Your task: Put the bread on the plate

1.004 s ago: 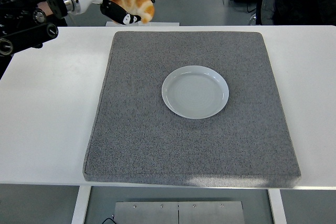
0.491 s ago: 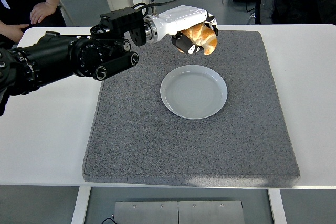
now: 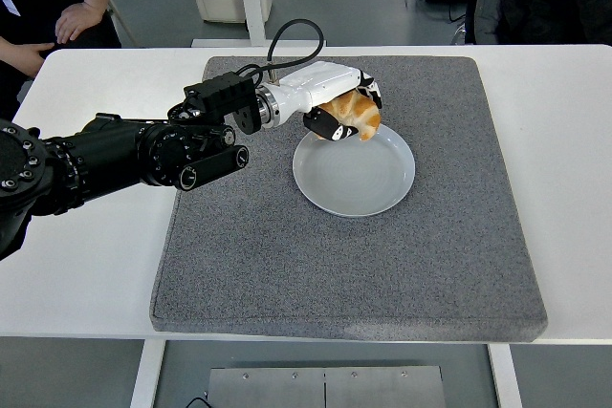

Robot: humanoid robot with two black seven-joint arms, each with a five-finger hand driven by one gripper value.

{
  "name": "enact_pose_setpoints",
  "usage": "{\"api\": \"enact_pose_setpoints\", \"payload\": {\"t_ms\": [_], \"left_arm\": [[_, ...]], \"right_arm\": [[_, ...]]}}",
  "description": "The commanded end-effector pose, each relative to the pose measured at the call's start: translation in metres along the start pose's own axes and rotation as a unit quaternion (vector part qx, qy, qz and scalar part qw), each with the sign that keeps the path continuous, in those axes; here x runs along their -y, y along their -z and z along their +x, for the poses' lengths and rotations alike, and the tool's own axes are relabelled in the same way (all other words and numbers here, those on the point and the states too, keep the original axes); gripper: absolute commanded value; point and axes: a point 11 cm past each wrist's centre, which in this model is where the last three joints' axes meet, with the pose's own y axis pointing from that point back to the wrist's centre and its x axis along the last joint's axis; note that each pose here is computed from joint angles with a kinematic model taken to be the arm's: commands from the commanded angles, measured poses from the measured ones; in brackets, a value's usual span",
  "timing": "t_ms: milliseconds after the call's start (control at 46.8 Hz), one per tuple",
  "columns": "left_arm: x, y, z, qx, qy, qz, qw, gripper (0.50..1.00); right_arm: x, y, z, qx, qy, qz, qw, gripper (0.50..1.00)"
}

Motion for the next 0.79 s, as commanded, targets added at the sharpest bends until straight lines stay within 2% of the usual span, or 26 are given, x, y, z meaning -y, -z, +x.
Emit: {"api": "enact_pose_setpoints", "payload": {"t_ms": [0, 299, 769], "left_arm": [[-0.001, 0.001, -0.006, -0.004, 0.003, -0.001, 1.000, 0.500], [-0.004, -0.003, -0.018, -0.009, 0.017, -0.026, 0.999, 0.500], [-0.014, 0.004, -0.047, -0.016, 0.044, -0.025, 0.999, 0.500]], "right_arm": [[0.000, 0.000, 0.000, 0.000, 0.000, 0.000, 1.000, 1.000], [0.000, 0.000, 0.000, 0.000, 0.000, 0.000, 1.000, 1.000], [0.000, 0.000, 0.000, 0.000, 0.000, 0.000, 1.000, 1.000]]}}
